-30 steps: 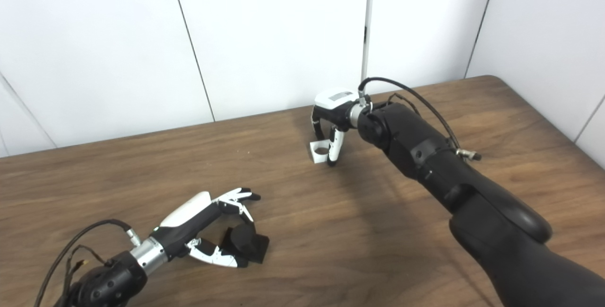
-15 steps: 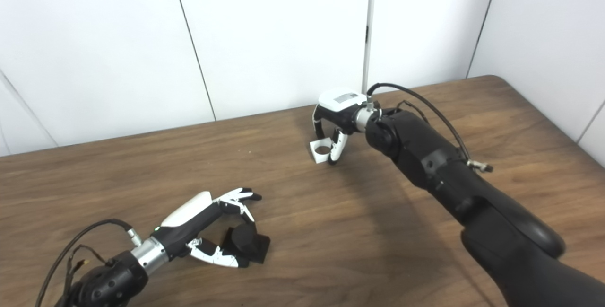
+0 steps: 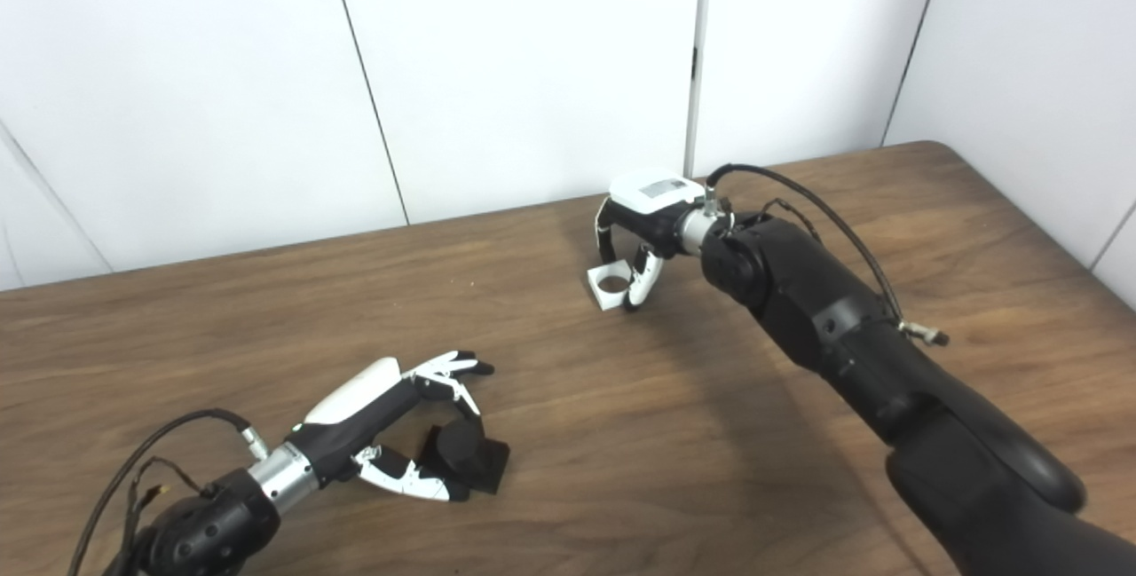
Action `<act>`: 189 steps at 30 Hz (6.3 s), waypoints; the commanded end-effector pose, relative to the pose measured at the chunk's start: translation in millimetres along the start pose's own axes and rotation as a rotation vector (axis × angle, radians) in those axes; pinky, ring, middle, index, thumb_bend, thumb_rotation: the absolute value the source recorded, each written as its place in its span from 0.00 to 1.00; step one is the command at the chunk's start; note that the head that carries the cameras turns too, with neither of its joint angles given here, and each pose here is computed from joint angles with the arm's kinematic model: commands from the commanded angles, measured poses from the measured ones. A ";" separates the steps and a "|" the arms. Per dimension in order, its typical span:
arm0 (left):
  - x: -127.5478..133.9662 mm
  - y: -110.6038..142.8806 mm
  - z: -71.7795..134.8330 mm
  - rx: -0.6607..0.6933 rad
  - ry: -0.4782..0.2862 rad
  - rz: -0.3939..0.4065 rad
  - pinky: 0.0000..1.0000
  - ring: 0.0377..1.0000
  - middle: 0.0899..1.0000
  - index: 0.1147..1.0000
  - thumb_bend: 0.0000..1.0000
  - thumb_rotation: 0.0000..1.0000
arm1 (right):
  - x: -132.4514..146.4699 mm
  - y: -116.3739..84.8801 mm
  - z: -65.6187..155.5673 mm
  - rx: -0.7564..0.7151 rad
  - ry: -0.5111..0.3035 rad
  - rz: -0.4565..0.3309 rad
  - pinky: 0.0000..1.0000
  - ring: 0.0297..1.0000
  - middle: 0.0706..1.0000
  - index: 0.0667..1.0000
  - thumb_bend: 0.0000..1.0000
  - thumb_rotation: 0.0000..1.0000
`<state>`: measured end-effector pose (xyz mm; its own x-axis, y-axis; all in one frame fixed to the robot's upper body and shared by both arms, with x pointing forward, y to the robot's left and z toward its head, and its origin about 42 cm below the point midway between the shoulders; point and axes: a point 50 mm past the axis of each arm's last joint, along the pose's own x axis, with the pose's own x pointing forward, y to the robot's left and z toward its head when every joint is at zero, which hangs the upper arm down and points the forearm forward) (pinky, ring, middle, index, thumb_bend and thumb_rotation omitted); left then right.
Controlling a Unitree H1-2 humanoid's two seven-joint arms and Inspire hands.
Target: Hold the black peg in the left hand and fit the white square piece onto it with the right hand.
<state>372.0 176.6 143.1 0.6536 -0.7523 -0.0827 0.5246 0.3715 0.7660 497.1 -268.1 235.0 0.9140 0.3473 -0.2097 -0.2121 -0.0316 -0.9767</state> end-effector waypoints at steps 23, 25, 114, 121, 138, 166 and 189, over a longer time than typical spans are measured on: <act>-12.8 -17.3 -25.7 0.010 0.134 -0.113 0.91 0.97 0.90 0.43 0.51 0.08 | -25.7 -80.8 23.1 0.004 -0.166 -0.194 0.81 0.86 0.78 0.44 0.51 0.15; -12.7 -17.2 -26.0 0.011 0.133 -0.114 0.91 0.97 0.90 0.43 0.51 0.08 | -28.8 -84.3 28.0 0.006 -0.186 -0.201 0.81 0.86 0.77 0.44 0.51 0.15; 16.6 -19.6 -3.9 0.000 0.133 -0.113 0.95 0.99 0.90 0.43 0.51 0.08 | -89.2 -39.5 145.8 0.093 -0.654 -0.058 0.77 0.83 0.77 0.44 0.51 0.14; 15.3 -22.4 -2.9 0.002 0.133 -0.111 0.96 0.99 0.90 0.43 0.51 0.08 | -77.4 -32.8 149.1 0.111 -0.654 -0.043 0.78 0.84 0.77 0.44 0.51 0.14; 11.1 -28.9 -2.3 0.003 0.132 -0.116 0.95 0.98 0.90 0.43 0.51 0.09 | -66.2 -25.0 144.0 0.113 -0.633 -0.029 0.75 0.83 0.77 0.44 0.51 0.14; 10.0 -23.0 -2.4 0.009 0.133 -0.122 0.94 0.99 0.90 0.43 0.51 0.09 | -69.2 -23.1 130.2 0.144 -0.576 0.017 0.72 0.79 0.77 0.46 0.52 0.17; 10.5 -22.2 -1.8 0.005 0.131 -0.116 0.94 0.98 0.90 0.43 0.51 0.09 | -71.0 -23.3 126.2 0.140 -0.561 0.039 0.74 0.81 0.80 0.56 0.71 0.27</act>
<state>377.7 153.8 147.8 0.6687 -0.7348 -0.1137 0.5288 0.3625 0.7674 388.6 -167.1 256.8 0.5720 0.7991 -0.1848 -0.3716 0.0516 -0.9269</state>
